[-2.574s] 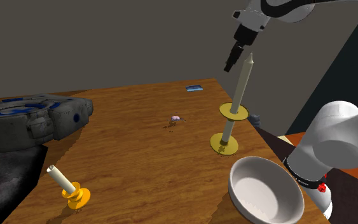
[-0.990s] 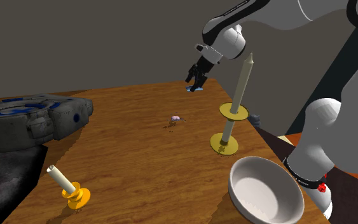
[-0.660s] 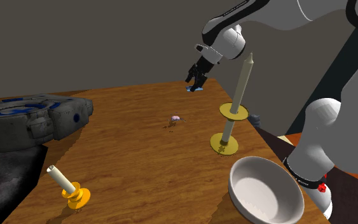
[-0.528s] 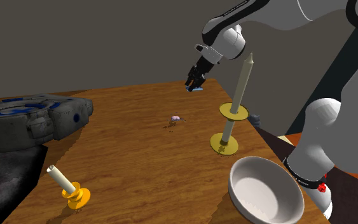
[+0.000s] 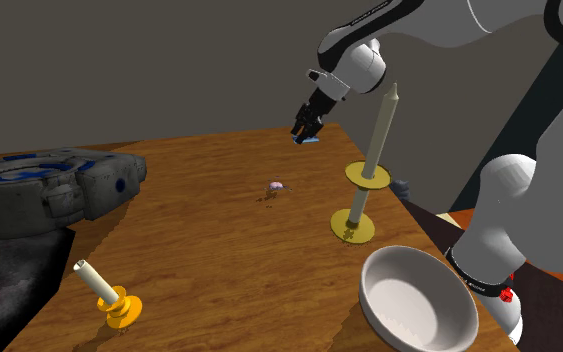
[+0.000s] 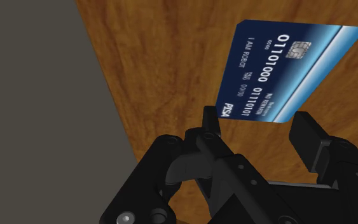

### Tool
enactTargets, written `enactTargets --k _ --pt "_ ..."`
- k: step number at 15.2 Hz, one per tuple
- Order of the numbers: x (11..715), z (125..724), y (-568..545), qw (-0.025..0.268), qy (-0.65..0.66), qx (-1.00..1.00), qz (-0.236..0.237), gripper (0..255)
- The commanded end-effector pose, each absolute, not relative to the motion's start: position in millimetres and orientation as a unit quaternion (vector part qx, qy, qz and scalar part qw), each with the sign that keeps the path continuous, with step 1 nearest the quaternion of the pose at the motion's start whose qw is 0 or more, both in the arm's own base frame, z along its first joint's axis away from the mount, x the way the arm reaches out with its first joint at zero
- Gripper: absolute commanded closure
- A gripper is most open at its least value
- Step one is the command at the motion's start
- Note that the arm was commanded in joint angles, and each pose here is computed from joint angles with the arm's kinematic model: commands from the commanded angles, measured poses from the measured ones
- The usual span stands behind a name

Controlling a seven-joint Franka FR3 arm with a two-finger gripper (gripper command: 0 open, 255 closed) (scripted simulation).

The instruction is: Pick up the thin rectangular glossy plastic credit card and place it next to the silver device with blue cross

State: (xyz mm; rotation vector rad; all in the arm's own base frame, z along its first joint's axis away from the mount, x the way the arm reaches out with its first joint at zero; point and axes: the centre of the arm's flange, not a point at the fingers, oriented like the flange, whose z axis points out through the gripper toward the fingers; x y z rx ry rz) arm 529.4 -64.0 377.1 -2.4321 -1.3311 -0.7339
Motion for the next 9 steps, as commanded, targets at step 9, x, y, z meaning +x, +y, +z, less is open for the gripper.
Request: enactTargets --k 9 --pt "529.4 424.4 -63.9 0.136 -0.46 -0.84 -0.253 255"
